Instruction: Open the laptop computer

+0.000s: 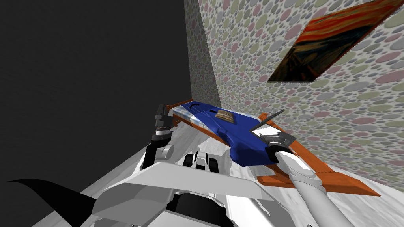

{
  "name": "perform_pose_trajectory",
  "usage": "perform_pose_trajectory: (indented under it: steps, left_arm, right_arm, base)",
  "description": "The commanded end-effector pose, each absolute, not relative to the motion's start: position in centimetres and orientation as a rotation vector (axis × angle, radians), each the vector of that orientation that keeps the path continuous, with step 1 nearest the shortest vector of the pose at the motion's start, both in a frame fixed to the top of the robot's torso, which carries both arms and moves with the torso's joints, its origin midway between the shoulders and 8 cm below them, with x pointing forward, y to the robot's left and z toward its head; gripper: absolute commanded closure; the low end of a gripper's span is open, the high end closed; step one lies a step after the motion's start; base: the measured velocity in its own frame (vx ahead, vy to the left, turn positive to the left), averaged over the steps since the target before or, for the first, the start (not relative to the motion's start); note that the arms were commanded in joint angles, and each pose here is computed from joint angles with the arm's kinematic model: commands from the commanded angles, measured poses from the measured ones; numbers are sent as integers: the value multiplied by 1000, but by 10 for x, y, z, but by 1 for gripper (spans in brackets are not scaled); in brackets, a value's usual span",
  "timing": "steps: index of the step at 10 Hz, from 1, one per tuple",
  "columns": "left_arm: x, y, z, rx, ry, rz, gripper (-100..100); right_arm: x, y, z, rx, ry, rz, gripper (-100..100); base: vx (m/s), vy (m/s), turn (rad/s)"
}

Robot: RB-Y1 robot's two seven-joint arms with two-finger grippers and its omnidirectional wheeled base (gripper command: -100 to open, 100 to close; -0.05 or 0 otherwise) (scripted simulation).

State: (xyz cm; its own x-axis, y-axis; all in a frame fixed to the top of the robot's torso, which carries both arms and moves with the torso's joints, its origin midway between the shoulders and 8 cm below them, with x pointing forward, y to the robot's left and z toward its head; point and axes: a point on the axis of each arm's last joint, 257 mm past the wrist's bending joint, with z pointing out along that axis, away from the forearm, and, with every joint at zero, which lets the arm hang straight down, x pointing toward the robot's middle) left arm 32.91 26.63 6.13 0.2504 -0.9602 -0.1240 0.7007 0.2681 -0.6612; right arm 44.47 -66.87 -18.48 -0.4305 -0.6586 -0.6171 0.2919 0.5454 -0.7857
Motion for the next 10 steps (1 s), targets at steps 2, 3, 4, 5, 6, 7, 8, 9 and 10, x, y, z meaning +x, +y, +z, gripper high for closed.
perform_pose_trajectory:
  steps: [2,3,4,5,6,7,8,9,10]
  left_arm:
    - [329,266,61,-538,576,-1207,0]
    - [329,266,61,-538,576,-1207,0]
    - [329,266,61,-538,576,-1207,0]
    - [329,266,61,-538,576,-1207,0]
    - [329,266,61,-538,576,-1207,0]
    - [329,266,61,-538,576,-1207,0]
    - [329,266,61,-538,576,-1207,0]
    - [329,266,61,-538,576,-1207,0]
    - [329,266,61,-538,576,-1207,0]
  right_arm:
    - [439,-679,-188,-296,1719,-1108,-100]
    - [433,-689,-193,-268,1735,-1101,-100]
    - [426,-698,-198,-264,1755,-1114,-100]
    - [429,-694,-201,-274,1758,-1108,-100]
    - [428,-695,-199,-262,1752,-1111,-100]
    - [433,-689,-193,-280,1736,-1112,100]
    - [427,-698,-185,-255,1728,-1126,100]
    - [433,-689,-193,-280,1736,-1112,100]
    - [436,-685,-184,-280,1714,-1118,100]
  base:
    - [-9,5,18]
    - [-15,12,90]
    - [-23,22,185]
    - [-18,13,55]
    - [-6,6,-1]
    - [8,-9,-118]
    - [13,-9,-84]
    - [8,-8,1]
    - [14,-14,-99]
